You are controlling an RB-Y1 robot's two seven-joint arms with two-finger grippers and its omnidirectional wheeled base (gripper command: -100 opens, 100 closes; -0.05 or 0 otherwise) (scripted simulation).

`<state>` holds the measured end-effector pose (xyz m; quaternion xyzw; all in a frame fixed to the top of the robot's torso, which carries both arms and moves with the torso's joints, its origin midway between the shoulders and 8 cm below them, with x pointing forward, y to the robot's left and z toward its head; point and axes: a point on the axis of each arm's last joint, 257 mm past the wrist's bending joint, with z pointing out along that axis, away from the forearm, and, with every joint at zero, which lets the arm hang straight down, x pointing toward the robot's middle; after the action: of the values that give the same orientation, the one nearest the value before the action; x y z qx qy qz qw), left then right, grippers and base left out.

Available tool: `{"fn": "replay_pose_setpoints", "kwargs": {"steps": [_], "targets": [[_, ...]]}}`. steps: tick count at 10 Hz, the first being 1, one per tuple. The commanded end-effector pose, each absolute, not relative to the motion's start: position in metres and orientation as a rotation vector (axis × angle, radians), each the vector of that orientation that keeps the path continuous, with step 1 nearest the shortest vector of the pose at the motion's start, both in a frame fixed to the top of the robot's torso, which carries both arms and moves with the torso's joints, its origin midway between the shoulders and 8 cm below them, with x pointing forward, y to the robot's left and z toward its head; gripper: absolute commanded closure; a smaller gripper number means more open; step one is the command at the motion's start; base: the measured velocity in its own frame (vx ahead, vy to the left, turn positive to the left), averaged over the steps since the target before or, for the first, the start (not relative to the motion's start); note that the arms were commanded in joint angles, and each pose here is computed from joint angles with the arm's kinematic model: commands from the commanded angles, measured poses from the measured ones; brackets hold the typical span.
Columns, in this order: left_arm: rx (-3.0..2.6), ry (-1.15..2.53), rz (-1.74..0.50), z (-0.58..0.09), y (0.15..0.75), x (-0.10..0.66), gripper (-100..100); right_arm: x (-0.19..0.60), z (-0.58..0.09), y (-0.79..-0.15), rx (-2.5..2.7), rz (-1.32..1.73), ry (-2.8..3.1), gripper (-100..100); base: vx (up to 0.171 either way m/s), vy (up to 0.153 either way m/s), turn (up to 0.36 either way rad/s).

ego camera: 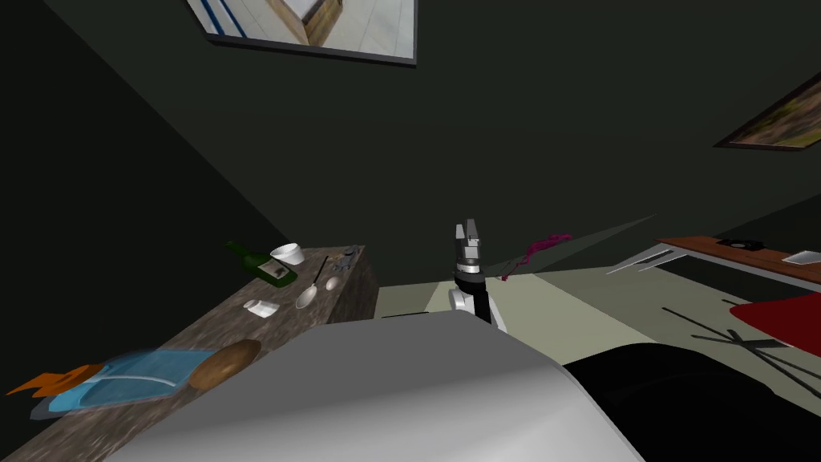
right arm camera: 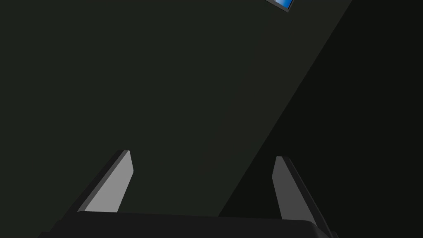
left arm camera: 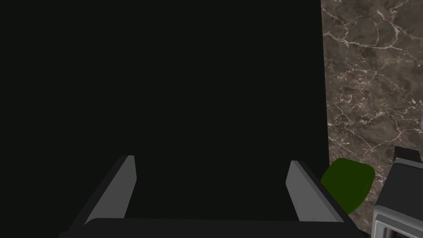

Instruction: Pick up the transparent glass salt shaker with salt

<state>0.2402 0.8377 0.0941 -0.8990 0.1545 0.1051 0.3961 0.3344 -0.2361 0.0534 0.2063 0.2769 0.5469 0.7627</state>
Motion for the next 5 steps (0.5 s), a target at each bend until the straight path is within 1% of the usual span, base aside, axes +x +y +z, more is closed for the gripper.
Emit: {"fn": "replay_pose_setpoints", "kwargs": {"steps": [1, 2, 3, 5], "targets": [[-2.256, 0.414, 0.343, 0.101, 0.846, 0.215, -100, 0.334, 0.053, -0.236, 0.449, 1.189, 0.602, 0, 0.123, -0.04, 0.15], [-2.238, 0.386, 0.334, 0.113, 0.851, 0.207, -100, 0.334, 0.053, -0.236, 0.449, 1.19, 0.602, 0, 0.062, -0.01, 0.009], [-2.233, 0.381, 0.304, 0.12, 0.849, 0.211, -100, 0.334, 0.053, -0.236, 0.448, 1.19, 0.602, 0, 0.019, 0.01, -0.03], [-2.231, 0.373, 0.225, 0.133, 0.844, 0.222, -100, 0.334, 0.053, -0.236, 0.448, 1.19, 0.602, 0, -0.004, 0.009, -0.003]]}}
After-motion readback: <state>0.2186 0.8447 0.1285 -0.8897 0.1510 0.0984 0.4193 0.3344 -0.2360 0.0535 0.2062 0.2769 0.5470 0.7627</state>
